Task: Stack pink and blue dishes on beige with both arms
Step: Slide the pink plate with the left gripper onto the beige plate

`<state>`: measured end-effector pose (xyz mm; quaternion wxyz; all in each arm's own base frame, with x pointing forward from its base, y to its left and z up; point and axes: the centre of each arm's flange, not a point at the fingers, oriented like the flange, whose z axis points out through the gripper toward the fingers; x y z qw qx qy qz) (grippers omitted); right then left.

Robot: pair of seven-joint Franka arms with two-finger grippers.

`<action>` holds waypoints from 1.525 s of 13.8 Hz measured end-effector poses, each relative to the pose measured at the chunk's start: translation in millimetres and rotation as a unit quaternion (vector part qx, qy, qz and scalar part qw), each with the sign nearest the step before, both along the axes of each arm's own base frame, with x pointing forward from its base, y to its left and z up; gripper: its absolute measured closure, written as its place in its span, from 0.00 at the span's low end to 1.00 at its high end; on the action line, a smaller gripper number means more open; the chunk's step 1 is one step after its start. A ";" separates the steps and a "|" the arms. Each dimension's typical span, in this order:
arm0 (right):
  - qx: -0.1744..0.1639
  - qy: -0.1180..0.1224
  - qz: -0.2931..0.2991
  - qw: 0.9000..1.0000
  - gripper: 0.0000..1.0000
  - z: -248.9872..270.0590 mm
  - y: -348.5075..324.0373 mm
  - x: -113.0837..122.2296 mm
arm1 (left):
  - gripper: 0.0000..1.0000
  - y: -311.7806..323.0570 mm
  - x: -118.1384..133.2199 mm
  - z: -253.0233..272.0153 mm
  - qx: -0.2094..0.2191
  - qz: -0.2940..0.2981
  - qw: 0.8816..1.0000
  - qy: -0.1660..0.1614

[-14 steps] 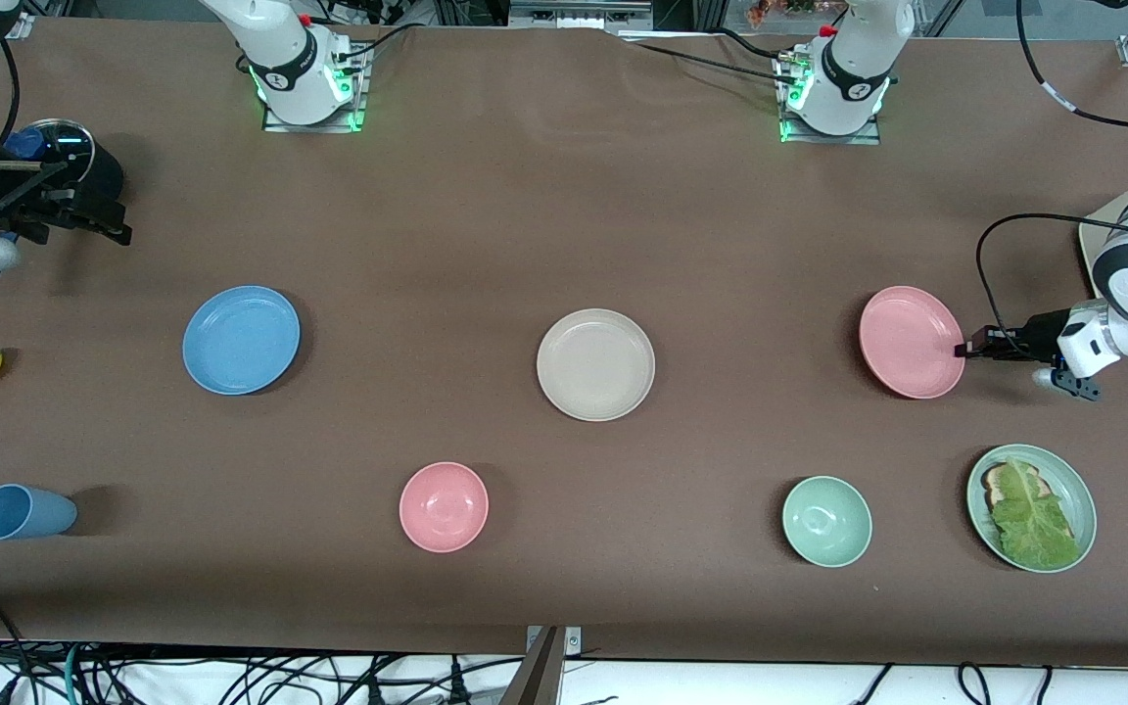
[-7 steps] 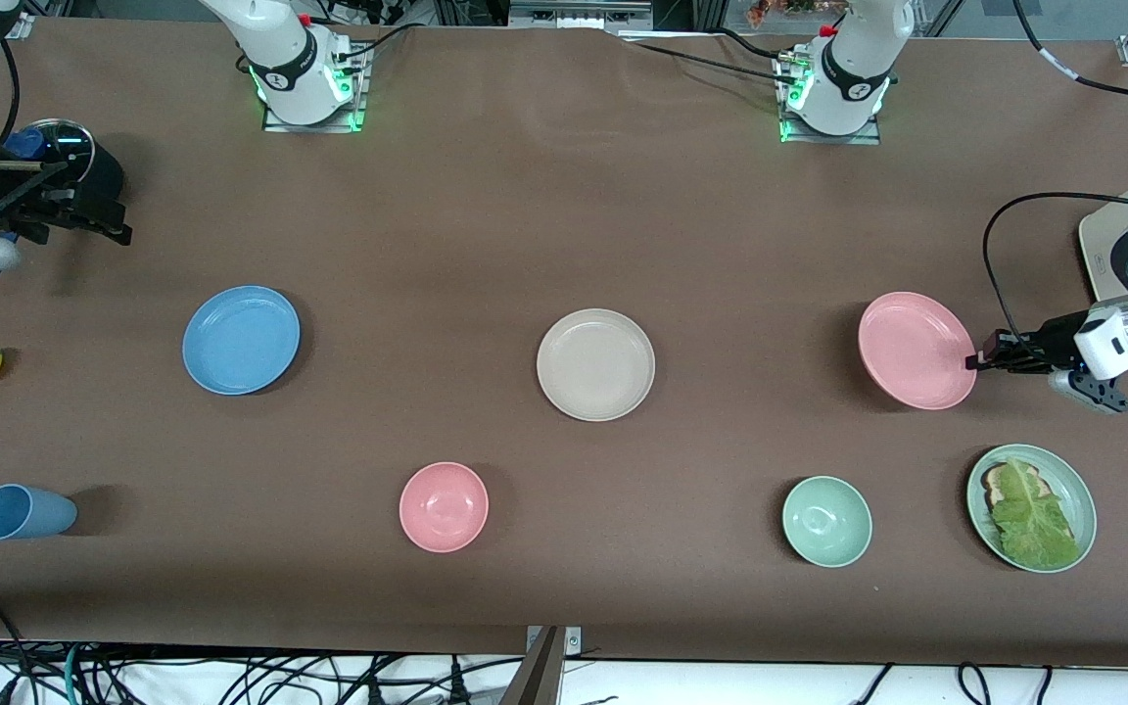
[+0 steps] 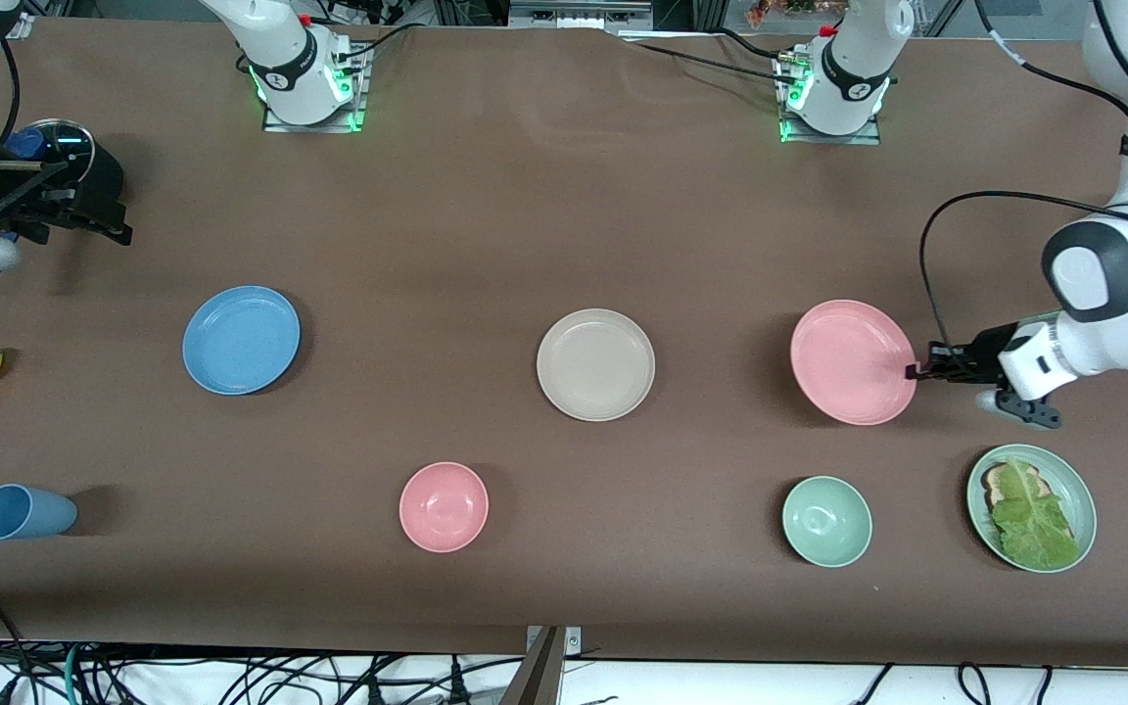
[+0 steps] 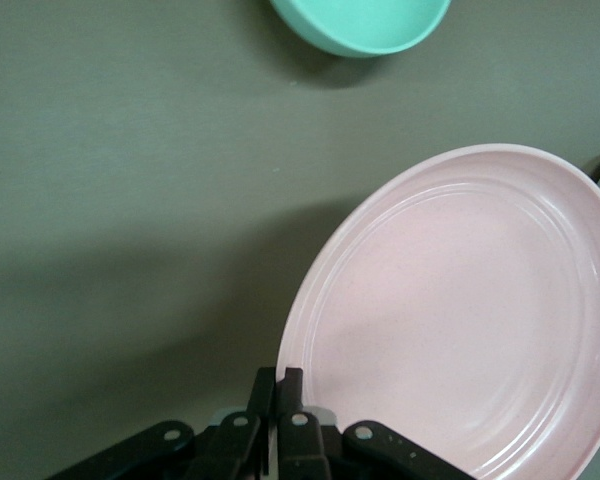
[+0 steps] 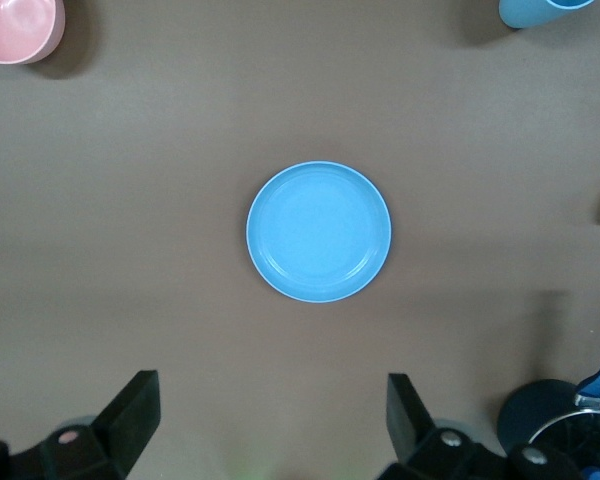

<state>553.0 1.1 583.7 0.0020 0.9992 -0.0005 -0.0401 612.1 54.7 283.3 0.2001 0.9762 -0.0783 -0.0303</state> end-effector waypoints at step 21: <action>0.000 0.001 0.004 1.000 0.00 0.0 4.4 -0.4 | 0.96 -314.3 -20.2 -31.5 0.083 0.060 0.995 0.009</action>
